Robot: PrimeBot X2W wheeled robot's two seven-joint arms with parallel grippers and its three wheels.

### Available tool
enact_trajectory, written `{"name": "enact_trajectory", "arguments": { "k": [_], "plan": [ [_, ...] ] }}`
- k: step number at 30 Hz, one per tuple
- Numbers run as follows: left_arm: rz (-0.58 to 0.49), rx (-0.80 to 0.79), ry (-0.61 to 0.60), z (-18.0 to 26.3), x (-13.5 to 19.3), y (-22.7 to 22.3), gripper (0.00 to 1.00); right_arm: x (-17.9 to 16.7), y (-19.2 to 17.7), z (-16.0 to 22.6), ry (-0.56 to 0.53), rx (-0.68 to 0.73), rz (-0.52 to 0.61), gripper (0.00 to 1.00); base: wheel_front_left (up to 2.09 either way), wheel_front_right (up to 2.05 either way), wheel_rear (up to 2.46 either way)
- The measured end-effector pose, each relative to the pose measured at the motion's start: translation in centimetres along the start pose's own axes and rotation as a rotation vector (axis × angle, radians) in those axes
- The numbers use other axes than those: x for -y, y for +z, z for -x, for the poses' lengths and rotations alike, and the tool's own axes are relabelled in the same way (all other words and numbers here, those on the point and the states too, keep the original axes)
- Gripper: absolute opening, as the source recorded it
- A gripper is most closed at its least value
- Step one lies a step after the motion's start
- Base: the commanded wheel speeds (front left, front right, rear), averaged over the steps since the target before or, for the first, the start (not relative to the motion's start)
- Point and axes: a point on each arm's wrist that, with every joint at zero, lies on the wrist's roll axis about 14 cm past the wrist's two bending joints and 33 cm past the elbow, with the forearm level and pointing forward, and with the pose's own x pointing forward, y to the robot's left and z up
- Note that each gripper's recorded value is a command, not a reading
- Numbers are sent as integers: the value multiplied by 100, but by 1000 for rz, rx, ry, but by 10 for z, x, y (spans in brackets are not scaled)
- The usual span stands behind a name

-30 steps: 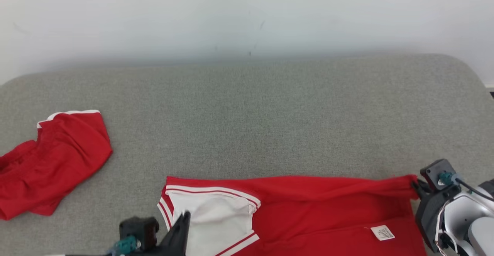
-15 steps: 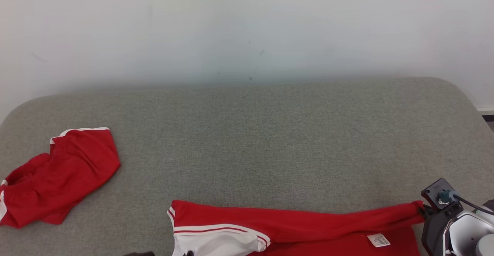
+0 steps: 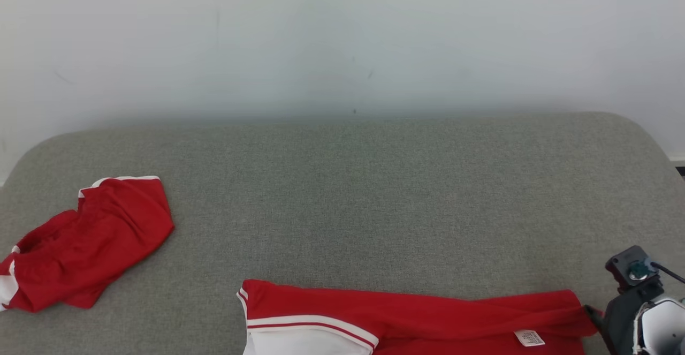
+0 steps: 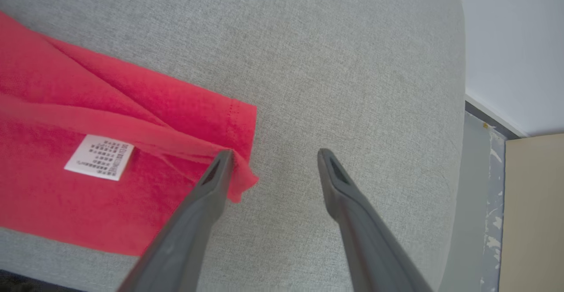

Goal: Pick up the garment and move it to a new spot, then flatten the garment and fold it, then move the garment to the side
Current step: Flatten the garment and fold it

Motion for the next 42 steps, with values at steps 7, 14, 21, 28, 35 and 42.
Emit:
{"name": "enact_trajectory", "arguments": {
  "k": [7, 14, 21, 28, 35, 42],
  "plan": [
    [-97, 67, 124, 7, -42, 8, 100, 18, 9, 17, -62, 93, -176, 100, 0, 0, 0],
    [-205, 509, 47, 13, -24, 89, 100, -17, 3, 24, -40, 139, -380, 100, 0, 0, 0],
    [-205, 670, -19, 10, -4, 118, 100, -33, -10, 22, -53, 98, -476, 100, 0, 0, 0],
    [-196, 806, -28, 26, 2, 152, 100, -21, -6, 12, -129, 127, -574, 100, 0, 0, 0],
    [-197, 788, -6, 25, -9, 144, 100, -34, -24, -8, -123, 10, -592, 100, 0, 0, 0],
    [-182, 766, 28, 23, -22, 135, 100, -55, -41, -24, -73, -84, -625, 100, 0, 0, 0]
  ]
}}
